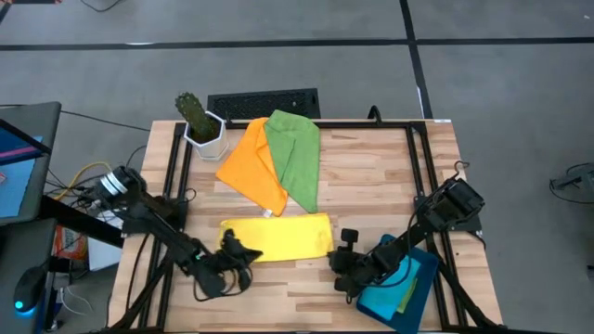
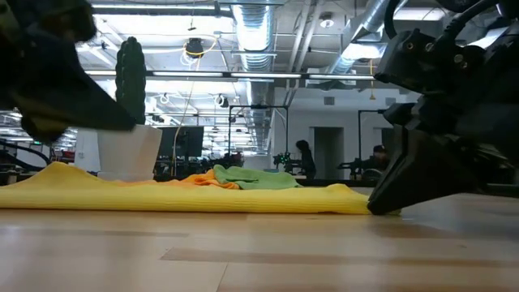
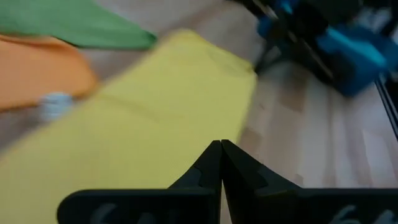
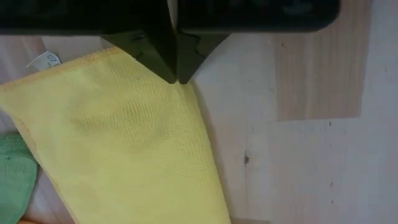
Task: Fold microfiber towels
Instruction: Fold the yellow microfiber towel
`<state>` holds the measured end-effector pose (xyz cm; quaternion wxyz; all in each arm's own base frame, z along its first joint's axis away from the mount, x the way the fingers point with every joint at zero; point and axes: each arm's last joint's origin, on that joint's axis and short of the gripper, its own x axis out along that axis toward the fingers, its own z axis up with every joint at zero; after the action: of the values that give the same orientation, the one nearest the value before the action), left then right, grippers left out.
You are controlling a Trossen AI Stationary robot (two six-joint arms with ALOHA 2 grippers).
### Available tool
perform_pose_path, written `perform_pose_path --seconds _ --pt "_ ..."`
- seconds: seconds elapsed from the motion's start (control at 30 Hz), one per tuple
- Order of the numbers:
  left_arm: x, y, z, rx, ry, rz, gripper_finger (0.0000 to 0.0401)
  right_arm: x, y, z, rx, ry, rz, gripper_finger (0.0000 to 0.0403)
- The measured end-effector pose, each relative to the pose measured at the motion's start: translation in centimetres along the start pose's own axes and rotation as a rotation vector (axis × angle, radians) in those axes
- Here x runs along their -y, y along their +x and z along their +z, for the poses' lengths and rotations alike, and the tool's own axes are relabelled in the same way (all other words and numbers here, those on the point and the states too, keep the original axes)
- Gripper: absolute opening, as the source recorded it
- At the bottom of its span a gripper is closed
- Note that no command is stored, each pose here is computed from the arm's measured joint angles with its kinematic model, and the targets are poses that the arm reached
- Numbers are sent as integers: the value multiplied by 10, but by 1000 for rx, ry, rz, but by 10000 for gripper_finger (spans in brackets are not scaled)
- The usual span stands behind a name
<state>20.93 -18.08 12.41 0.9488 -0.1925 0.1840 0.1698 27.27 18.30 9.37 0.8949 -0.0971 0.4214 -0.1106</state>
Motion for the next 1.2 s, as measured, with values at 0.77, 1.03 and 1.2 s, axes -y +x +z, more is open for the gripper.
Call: perform_pose_path --seconds 0.77,1.03,1.2 --pt "12 91 -11 -111 133 -26 0 6 -4 28 -12 -81 -8 21" --pt "11 93 -13 -117 114 -18 0 15 -12 57 83 -150 7 14" --pt "11 93 -13 -121 114 -21 0 20 -3 76 178 -177 62 22"
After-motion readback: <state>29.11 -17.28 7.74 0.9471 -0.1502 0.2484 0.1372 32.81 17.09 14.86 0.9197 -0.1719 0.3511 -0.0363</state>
